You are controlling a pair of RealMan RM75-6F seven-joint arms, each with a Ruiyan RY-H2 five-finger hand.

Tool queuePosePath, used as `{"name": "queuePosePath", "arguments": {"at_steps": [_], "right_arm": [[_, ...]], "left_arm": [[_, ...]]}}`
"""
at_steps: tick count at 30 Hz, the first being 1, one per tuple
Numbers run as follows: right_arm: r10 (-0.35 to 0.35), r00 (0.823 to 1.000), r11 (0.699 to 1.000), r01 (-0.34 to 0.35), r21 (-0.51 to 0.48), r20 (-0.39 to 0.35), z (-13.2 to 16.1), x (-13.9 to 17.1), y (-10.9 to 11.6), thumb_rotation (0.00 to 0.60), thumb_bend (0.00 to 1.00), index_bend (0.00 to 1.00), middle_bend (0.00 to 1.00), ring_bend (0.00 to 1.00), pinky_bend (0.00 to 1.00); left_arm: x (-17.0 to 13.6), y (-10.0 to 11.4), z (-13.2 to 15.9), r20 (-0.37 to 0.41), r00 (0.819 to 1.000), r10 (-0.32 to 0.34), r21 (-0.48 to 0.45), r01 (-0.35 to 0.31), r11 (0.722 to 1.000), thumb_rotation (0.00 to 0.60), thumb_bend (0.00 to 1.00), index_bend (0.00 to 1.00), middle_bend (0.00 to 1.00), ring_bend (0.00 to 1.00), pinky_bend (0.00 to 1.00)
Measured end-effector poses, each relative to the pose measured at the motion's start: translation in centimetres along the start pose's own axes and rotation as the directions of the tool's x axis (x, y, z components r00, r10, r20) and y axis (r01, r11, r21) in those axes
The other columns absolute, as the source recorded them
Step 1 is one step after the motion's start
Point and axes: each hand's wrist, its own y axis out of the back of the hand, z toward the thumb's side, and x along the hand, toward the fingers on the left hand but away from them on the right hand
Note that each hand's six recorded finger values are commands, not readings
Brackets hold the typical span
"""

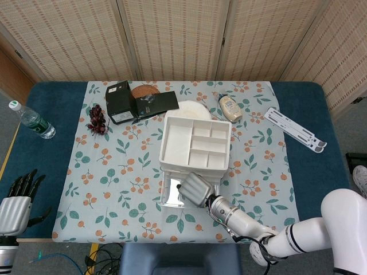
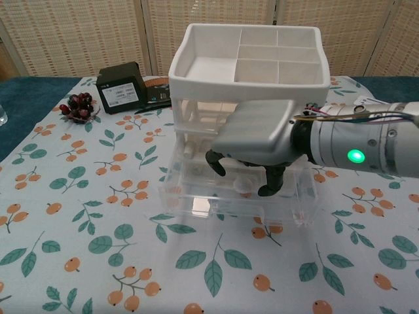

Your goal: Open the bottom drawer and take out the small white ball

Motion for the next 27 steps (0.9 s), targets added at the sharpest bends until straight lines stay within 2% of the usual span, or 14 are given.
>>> {"name": "queuePosePath", "arguments": {"at_steps": [6,27], "right_arm": [[-0.001,1.000,1.000,0.001,0.007,0.002,0.14,-0.21,-0.18,0.600,0.27,0.39,1.00,1.00,1.00],[0.009,1.000,1.000,-0.009,0.022,0.013,0.25,-0.47,-0.77,0.600,0.29,0.43,1.00,1.00,1.00]], "left_arm": [[-0.01,-0.02,-0.05,-0.001,1.000,-0.001,-0.003,0.001,1.000,0.600,0.25,0.11,0.00,0.05,0.07],[-0.12,-0.11,-0.14,-0.003,1.000,-0.004,-0.005,0.004,1.000,0.600,0.25,0.11,0.00,0.05,0.07]]}}
